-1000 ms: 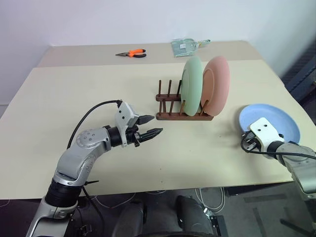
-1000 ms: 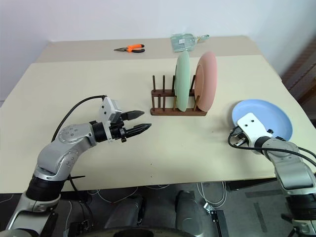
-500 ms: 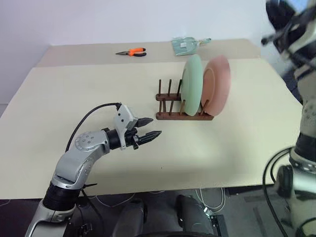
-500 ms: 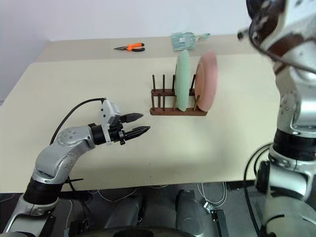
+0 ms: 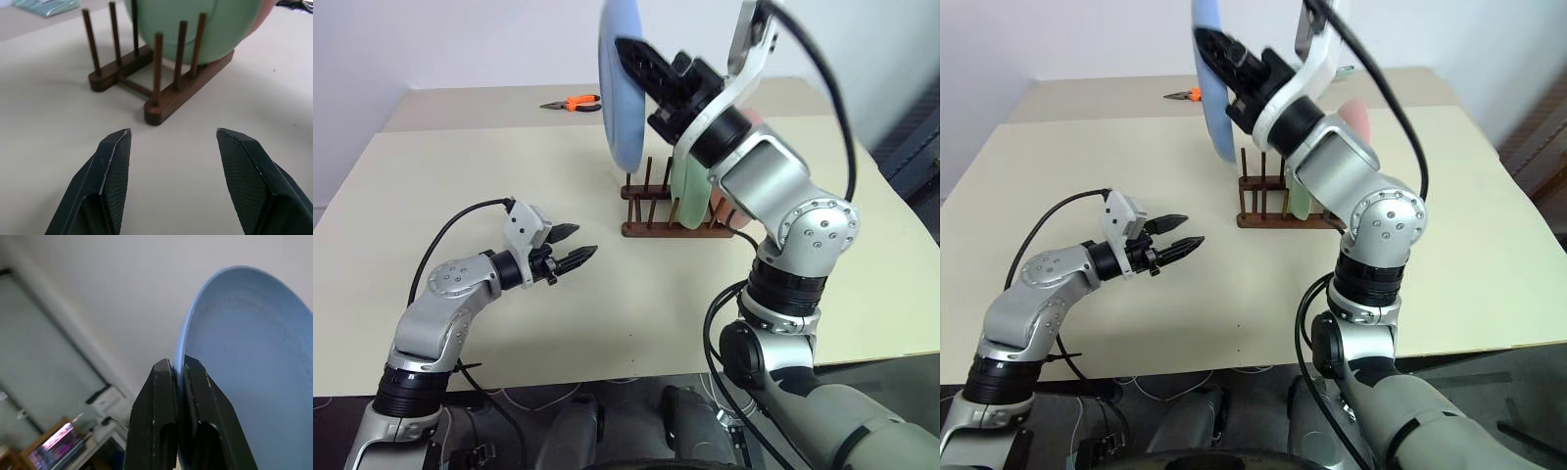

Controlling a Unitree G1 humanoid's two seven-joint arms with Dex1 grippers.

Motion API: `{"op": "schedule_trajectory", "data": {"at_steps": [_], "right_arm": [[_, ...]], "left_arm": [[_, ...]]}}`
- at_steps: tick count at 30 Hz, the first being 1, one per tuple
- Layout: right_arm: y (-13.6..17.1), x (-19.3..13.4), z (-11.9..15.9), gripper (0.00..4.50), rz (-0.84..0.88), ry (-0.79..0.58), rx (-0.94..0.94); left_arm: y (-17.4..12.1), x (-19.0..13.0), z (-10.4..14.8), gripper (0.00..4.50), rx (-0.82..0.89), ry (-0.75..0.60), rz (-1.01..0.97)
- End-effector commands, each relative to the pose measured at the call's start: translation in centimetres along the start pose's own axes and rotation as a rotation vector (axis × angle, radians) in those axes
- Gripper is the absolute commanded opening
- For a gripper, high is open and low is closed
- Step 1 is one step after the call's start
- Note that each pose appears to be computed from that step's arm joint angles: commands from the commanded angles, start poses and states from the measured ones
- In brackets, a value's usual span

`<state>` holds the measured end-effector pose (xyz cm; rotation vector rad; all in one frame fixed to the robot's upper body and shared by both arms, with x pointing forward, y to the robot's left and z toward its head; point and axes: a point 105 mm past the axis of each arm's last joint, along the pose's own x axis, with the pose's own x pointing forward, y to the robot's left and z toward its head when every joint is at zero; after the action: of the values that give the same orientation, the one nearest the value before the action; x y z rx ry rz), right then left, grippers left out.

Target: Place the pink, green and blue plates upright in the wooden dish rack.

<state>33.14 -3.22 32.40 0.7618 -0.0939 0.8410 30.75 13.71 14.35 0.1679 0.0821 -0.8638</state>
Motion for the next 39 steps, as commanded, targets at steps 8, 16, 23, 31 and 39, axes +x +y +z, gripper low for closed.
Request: {"op": "schedule_trajectory", "data": {"at_steps": [8, 16, 23, 31, 39], "right_arm": [[-2.0, -0.3, -0.6, 0.04, -0.130, 0.004, 0.049], [-4.1, 0.7, -0.7, 1.92, -0.183, 0.026, 0.044], [-1.1, -0.7, 3.0, 2.88, -0.028, -0.006, -0.679], [-3.6, -12.0, 10.9, 2.88, -0.072, -0.009, -0.918], [-13.7, -23.2, 4.2, 2.88, -0.357, 0.453, -0.882]], "left_arm": [[-0.3, -0.2, 1.8, 2.85, 0.048, -0.056, 0.001], [-0.4, 0.0, 1.9, 2.85, 0.046, -0.060, -0.001], [-0.6, -0.2, 1.7, 2.85, 0.044, -0.051, 0.008], [0.4, -0.7, 0.9, 2.85, 0.026, -0.034, 0.053], [5.4, -3.3, -2.2, 2.85, 0.079, 0.043, 0.209]]}}
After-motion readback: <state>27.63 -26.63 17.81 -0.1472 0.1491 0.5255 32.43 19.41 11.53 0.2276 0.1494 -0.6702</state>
